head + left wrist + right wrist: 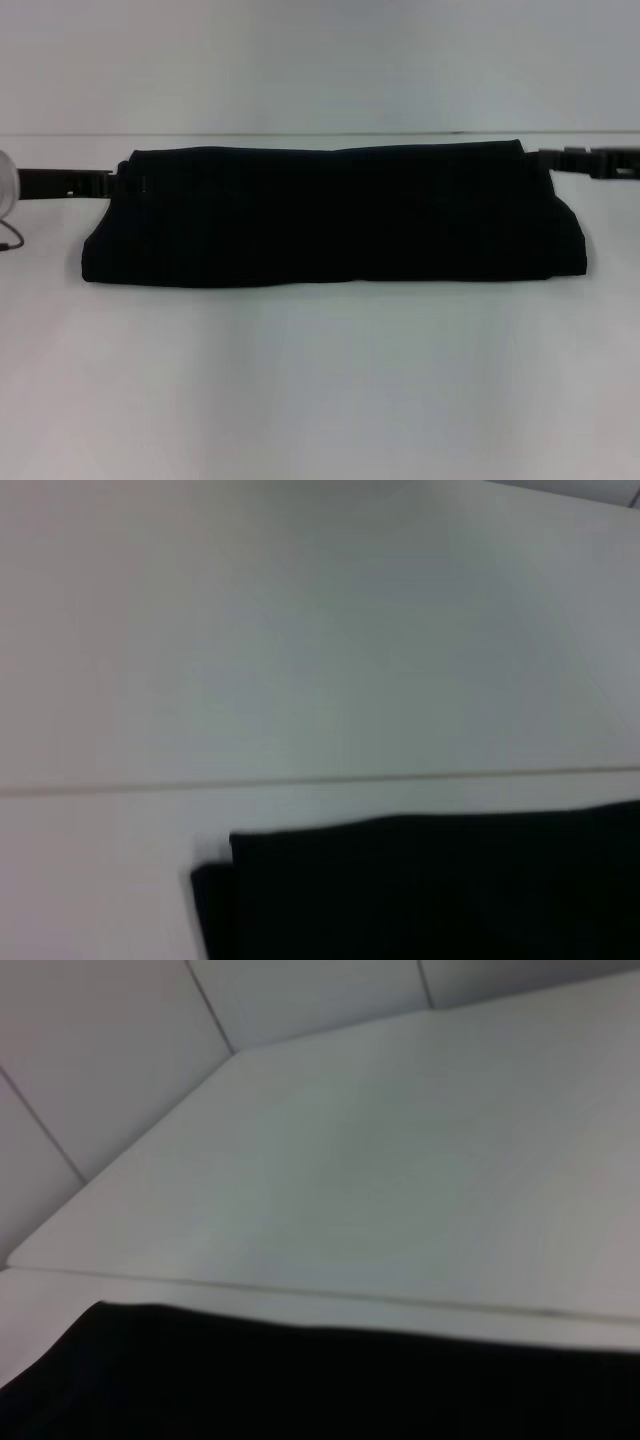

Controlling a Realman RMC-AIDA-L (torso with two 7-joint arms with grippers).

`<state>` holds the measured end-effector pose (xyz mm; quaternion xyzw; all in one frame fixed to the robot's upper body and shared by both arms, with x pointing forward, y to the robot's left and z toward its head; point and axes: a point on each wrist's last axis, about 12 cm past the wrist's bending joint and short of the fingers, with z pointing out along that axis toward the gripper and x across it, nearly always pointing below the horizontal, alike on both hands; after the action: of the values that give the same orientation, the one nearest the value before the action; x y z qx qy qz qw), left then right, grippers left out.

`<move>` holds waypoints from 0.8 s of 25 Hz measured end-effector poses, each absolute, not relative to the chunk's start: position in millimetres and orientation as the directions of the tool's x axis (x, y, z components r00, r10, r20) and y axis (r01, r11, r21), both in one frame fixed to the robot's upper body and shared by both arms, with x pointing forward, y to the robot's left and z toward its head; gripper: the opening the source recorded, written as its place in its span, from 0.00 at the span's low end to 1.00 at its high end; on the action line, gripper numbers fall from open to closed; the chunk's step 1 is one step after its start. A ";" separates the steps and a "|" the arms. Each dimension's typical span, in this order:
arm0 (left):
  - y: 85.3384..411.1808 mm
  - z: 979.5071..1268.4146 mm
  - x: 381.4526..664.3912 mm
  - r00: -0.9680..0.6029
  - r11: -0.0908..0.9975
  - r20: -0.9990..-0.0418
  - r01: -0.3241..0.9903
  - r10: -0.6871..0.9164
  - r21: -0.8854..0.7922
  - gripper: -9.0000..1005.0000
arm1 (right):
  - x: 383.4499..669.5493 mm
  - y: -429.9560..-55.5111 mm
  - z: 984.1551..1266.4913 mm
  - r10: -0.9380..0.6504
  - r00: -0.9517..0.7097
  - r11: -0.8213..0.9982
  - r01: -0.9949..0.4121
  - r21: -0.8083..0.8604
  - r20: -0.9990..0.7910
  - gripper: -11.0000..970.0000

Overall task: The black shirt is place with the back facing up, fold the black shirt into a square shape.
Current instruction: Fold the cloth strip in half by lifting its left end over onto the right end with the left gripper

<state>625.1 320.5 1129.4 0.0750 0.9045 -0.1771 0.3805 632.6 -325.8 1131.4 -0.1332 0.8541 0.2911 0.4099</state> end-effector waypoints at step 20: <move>328.5 1103.4 602.3 -0.806 0.942 -0.592 0.212 0.017 -0.261 0.88 | 612.1 -346.0 1119.0 0.041 -0.687 0.793 -0.419 0.442 -0.725 0.53</move>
<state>602.3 328.5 1103.4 0.0612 0.9368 -0.1592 0.3054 612.1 -346.0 1119.0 -0.1090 0.8673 0.3025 0.3800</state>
